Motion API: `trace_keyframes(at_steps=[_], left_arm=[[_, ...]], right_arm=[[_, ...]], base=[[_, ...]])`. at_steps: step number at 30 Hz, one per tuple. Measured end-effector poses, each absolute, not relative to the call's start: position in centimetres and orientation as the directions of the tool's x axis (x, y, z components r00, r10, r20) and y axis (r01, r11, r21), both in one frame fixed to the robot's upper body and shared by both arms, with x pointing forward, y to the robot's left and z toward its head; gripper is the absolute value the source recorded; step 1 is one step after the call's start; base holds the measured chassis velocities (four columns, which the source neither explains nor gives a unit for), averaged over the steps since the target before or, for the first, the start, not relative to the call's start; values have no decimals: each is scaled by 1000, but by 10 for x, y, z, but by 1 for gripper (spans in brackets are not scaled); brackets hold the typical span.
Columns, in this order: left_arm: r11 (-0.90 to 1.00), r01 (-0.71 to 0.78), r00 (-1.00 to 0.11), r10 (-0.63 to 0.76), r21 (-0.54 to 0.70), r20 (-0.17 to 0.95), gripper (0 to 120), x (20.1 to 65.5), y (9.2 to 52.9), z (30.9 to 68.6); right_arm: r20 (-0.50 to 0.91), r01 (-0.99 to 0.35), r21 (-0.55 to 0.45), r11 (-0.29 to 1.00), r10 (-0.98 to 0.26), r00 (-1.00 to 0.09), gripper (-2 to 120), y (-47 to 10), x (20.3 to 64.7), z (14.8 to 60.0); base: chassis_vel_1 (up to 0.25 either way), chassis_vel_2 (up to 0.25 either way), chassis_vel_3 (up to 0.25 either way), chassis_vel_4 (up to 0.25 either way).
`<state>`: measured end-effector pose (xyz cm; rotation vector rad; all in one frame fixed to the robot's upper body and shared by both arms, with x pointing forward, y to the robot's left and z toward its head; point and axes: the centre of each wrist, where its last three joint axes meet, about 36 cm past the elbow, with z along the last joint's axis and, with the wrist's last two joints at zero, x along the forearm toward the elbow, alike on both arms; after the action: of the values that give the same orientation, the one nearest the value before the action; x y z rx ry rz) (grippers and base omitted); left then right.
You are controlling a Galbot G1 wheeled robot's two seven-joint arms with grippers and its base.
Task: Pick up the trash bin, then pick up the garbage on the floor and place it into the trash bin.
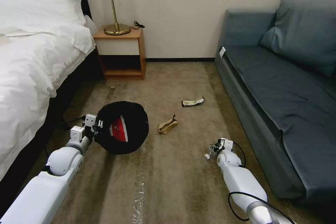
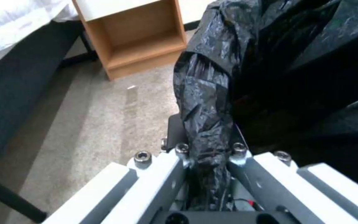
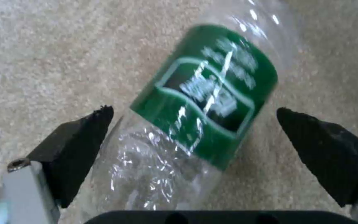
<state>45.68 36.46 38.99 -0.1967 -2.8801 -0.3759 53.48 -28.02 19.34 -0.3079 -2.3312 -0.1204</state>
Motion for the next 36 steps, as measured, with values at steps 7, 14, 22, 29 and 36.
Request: trace_keyframes(at_steps=[7, 14, 22, 29, 36], left_arm=[[958, 164, -964, 105, 236, 244, 1, 457, 362, 389], [959, 164, -964, 106, 233, 243, 1, 456, 360, 388], [959, 165, -965, 108, 230, 241, 1, 457, 355, 388], [960, 165, -964, 108, 228, 243, 1, 455, 352, 386], [960, 166, -964, 111, 224, 241, 1, 454, 348, 386]], right_arm=[[714, 249, 21, 968, 159, -681, 97, -285, 531, 188], [713, 239, 34, 970, 144, -686, 72, -288, 529, 186], [709, 236, 39, 971, 140, -691, 42, -290, 527, 184], [696, 232, 45, 972, 136, -705, 26, -293, 524, 185], [535, 43, 135, 990, -36, -844, 24, -282, 529, 214]], base=[[0, 0, 0, 0], [0, 0, 0, 0], [0, 0, 0, 0], [0, 0, 0, 0], [0, 0, 0, 0]])
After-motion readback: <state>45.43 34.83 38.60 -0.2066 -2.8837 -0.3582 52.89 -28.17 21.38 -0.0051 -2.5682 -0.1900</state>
